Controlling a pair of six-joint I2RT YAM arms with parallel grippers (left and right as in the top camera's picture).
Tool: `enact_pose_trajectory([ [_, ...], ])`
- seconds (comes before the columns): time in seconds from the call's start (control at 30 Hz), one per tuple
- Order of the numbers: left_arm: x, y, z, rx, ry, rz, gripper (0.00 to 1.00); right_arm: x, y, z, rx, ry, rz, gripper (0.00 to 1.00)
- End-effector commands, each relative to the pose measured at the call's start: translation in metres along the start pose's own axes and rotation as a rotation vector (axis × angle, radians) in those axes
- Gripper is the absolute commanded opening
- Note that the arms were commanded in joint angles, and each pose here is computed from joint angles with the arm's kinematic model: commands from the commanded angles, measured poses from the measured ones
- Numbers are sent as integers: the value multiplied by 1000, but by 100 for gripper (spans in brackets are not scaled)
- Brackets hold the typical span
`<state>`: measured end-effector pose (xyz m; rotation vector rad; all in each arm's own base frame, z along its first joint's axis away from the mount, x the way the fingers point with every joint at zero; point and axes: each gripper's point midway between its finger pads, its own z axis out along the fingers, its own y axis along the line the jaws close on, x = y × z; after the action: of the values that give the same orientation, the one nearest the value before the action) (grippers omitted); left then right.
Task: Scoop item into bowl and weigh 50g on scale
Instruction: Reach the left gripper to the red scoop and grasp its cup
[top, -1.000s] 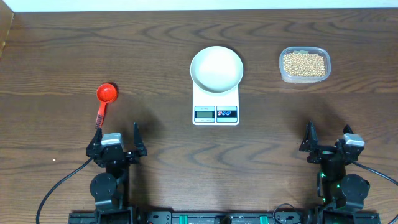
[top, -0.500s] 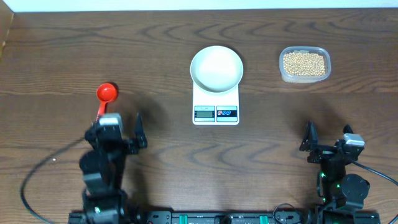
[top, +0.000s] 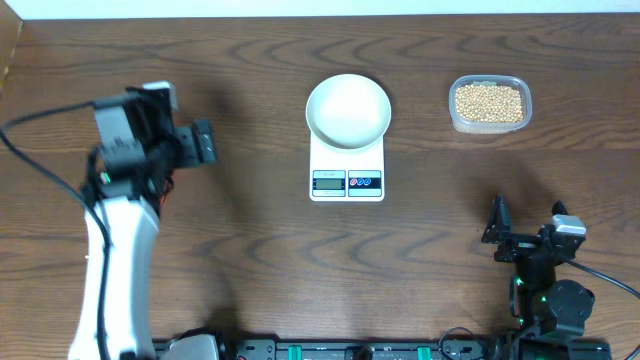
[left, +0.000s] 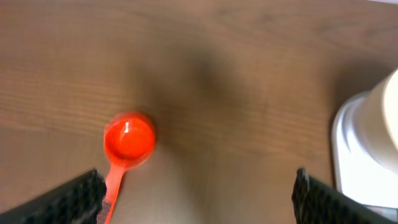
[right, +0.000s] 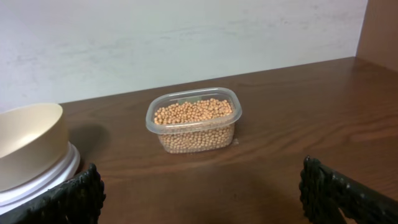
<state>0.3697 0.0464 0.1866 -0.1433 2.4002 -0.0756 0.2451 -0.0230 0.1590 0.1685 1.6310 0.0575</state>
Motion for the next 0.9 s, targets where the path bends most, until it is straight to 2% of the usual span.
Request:
enact_pose_trajectory([
  [0.0,-5,33,17,-43,79,-62,98,1,2,0,-8,0,14,99],
  [0.23,29,83,73,-101,205,-154,98,1,2,0,-8,0,14,99],
  [0.37,33,94,88,-98,211,-51,100,1,2,0,-8,0,14,99],
  [0.5,36,97,100,-88,219,42,90,1,2,0,-8,0,14,99],
  [0.63,41,103,119,-90,221,41,80,1,2,0,-8,0,14,99],
  [0.87,53,110,150,-88,232,39,69,1,2,0,-8,0,14,99],
])
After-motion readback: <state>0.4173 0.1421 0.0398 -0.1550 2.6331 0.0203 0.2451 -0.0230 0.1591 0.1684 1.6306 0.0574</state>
